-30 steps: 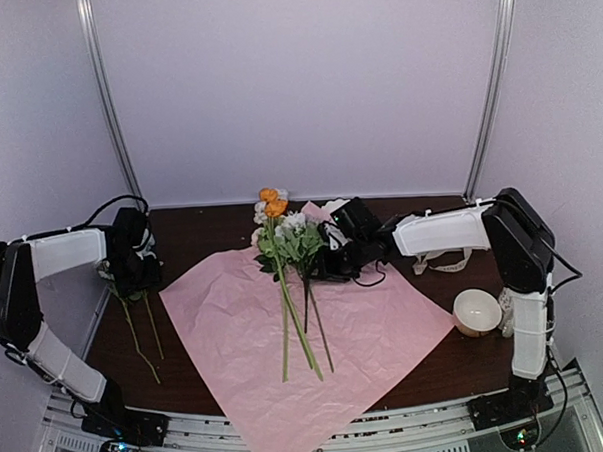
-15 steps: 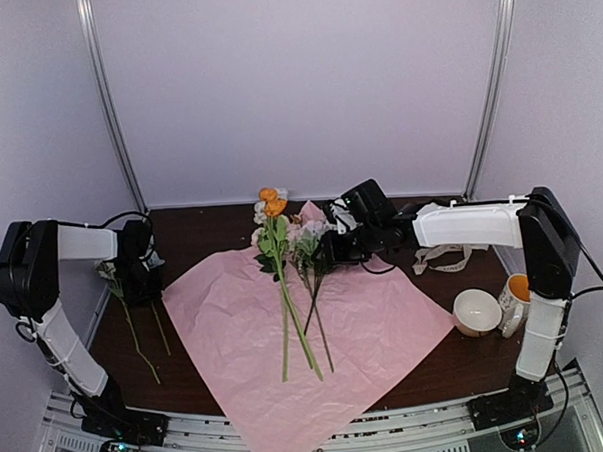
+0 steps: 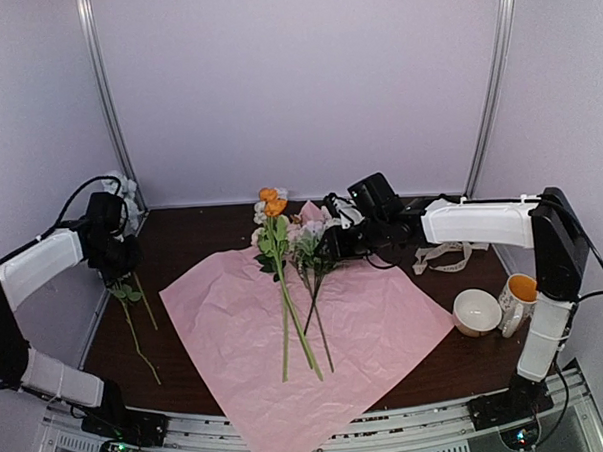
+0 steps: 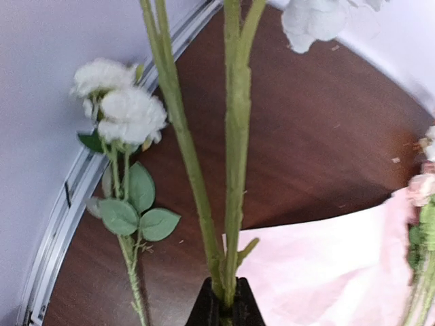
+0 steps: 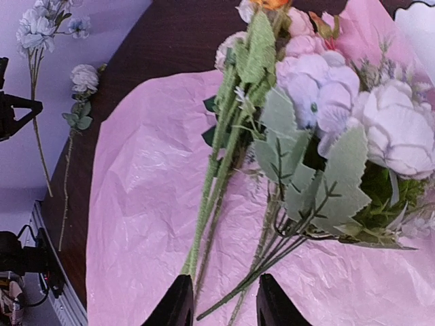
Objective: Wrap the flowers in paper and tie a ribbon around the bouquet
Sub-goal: Pick up the fake flower from the corner of the board, then pass from the left arm to the right
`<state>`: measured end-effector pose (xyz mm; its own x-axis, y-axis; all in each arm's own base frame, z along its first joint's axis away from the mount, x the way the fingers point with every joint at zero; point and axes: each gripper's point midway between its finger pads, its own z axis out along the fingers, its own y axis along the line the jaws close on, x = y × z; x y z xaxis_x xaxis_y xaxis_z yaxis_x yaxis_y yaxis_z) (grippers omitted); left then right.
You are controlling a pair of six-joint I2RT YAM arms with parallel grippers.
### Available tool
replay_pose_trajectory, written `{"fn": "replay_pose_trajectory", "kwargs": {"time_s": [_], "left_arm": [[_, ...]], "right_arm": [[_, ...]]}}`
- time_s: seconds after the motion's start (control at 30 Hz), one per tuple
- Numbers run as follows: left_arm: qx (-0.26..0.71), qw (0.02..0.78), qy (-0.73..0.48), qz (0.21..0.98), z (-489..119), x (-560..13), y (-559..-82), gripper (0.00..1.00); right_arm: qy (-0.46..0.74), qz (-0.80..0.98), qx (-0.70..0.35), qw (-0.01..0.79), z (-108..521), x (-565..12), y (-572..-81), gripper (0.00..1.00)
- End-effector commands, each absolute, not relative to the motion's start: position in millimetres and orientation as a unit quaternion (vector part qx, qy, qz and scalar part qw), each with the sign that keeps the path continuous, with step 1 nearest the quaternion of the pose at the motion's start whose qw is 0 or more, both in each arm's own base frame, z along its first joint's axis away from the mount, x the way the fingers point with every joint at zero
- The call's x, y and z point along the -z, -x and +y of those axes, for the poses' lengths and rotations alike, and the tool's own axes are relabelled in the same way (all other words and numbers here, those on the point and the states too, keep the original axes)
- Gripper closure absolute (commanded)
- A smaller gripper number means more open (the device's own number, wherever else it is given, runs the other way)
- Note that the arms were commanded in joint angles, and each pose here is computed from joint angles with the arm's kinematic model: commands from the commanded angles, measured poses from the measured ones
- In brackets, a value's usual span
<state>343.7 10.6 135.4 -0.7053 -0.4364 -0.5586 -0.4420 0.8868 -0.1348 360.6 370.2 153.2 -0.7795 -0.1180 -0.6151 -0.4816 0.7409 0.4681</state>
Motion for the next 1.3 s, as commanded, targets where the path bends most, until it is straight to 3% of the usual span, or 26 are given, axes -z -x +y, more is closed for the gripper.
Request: {"fn": "replay_pose_trajectory", "kwargs": {"time_s": [0.0, 0.1, 0.17, 0.47, 0.57, 0.73, 0.83, 0.87, 0.93, 1.03, 1.07, 1.13, 1.17, 1.27], "left_arm": [[0.097, 0.467, 0.105, 0.873, -56.9, -235.7, -376.3, 1.00], [0.299, 0.544, -0.089, 0.779, -167.9, -309.2, -358.7, 1.00], [0.376, 0.572, -0.174, 0.708, -218.2, -347.2, -332.5, 1.00], [0.461, 0.535, -0.345, 0.618, -331.3, -385.6, -271.6, 1.00], [0.470, 0.522, -0.361, 0.614, -346.7, -380.8, -264.1, 1.00], [0.471, 0.513, -0.367, 0.617, -355.3, -375.2, -264.4, 1.00], [0.474, 0.505, -0.371, 0.618, -357.8, -372.5, -263.2, 1.00], [0.473, 0.504, -0.374, 0.618, -358.3, -371.7, -263.3, 1.00], [0.473, 0.503, -0.376, 0.618, -358.8, -370.7, -263.0, 1.00], [0.468, 0.496, -0.370, 0.630, -357.8, -366.3, -265.0, 1.00], [0.460, 0.493, -0.358, 0.646, -355.3, -362.2, -269.9, 0.78], [0.418, 0.495, -0.307, 0.697, -340.8, -347.4, -291.7, 0.15], [0.379, 0.502, -0.259, 0.733, -322.1, -336.4, -313.6, 0.04], [0.277, 0.470, -0.107, 0.831, -247.5, -285.8, -365.3, 0.02]], "right_arm": [[0.224, 0.796, -0.432, 0.361, 392.8, -236.7, -347.7, 0.67], [0.247, 0.711, -0.527, 0.394, 403.6, -290.5, -323.8, 0.66], [0.260, 0.664, -0.565, 0.415, 407.9, -326.3, -310.1, 0.64], [0.269, 0.558, -0.641, 0.453, 422.0, -418.7, -280.6, 0.53], [0.271, 0.547, -0.646, 0.459, 425.4, -426.7, -279.1, 0.48], [0.262, 0.566, -0.643, 0.444, 434.1, -415.4, -285.8, 0.48], [0.248, 0.590, -0.630, 0.440, 436.9, -407.3, -295.7, 0.56], [0.248, 0.597, -0.624, 0.439, 438.2, -405.0, -297.9, 0.66], [0.237, 0.616, -0.609, 0.440, 437.6, -398.7, -305.0, 0.96], [0.219, 0.630, -0.595, 0.448, 429.2, -392.4, -311.8, 1.00], [0.211, 0.637, -0.590, 0.448, 426.5, -389.5, -315.1, 1.00], [0.194, 0.668, -0.570, 0.437, 421.8, -374.8, -327.7, 1.00], [0.183, 0.693, -0.552, 0.425, 419.9, -359.2, -336.0, 1.00], [0.135, 0.794, -0.453, 0.382, 405.8, -289.9, -359.9, 1.00]]}}
